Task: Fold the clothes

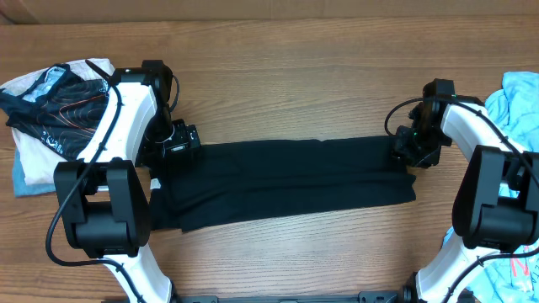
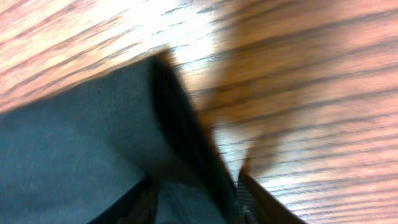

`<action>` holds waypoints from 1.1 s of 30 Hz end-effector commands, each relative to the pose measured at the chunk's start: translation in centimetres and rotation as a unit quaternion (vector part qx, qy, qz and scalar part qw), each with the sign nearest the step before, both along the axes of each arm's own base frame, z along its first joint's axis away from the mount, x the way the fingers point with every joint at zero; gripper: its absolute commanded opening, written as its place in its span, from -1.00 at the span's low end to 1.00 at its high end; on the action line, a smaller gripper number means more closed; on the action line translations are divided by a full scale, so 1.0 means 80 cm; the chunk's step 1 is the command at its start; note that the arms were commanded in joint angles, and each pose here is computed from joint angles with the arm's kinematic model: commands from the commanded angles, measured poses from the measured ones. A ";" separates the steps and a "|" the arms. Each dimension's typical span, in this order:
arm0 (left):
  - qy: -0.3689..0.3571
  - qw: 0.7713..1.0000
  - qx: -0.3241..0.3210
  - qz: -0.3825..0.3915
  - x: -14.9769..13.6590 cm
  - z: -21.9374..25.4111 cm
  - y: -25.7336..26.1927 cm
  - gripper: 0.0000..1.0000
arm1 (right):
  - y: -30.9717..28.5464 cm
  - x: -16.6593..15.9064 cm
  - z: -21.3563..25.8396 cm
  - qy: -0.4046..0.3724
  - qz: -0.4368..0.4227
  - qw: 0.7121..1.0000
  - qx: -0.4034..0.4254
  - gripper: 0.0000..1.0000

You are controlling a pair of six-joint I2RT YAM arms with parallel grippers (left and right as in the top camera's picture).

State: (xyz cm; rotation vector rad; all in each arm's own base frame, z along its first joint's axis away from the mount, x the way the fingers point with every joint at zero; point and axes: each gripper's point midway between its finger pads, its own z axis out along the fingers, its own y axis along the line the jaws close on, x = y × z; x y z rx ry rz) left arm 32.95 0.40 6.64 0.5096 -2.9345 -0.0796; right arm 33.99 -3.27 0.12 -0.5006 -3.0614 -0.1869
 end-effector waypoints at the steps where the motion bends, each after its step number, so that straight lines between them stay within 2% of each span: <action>1: -0.013 1.000 -0.010 0.004 0.006 0.010 -0.008 1.00 | 0.010 -0.014 -0.011 0.019 0.031 0.999 0.032 0.00; 6: 0.003 1.000 -0.011 0.004 -0.004 0.011 -0.009 1.00 | 0.019 -0.019 -0.008 0.023 0.048 0.997 0.053 0.02; 9: 0.010 1.000 -0.011 0.004 -0.008 0.012 -0.009 1.00 | 0.021 -0.019 -0.009 0.023 0.053 0.997 0.057 -0.10; 10: 0.012 1.000 -0.011 0.004 -0.009 0.012 -0.009 1.00 | 0.021 -0.020 -0.011 0.024 0.053 0.997 0.057 -0.20; 15: 0.012 1.000 -0.012 0.005 -0.009 0.013 -0.009 1.00 | 0.021 -0.021 -0.016 0.030 0.052 0.997 0.058 -0.92; 23: 0.012 1.000 -0.011 0.004 -0.009 0.013 -0.009 1.00 | -0.032 0.003 -0.016 0.009 -0.069 0.998 -0.011 -0.92; 28: 0.009 1.000 -0.011 0.004 -0.007 0.012 -0.009 1.00 | -0.091 0.031 0.007 -0.031 -0.189 0.981 -0.017 -0.92; 33: 0.007 1.000 -0.011 0.005 -0.006 0.012 -0.009 1.00 | -0.133 0.043 0.029 -0.057 -0.222 0.973 -0.027 -0.92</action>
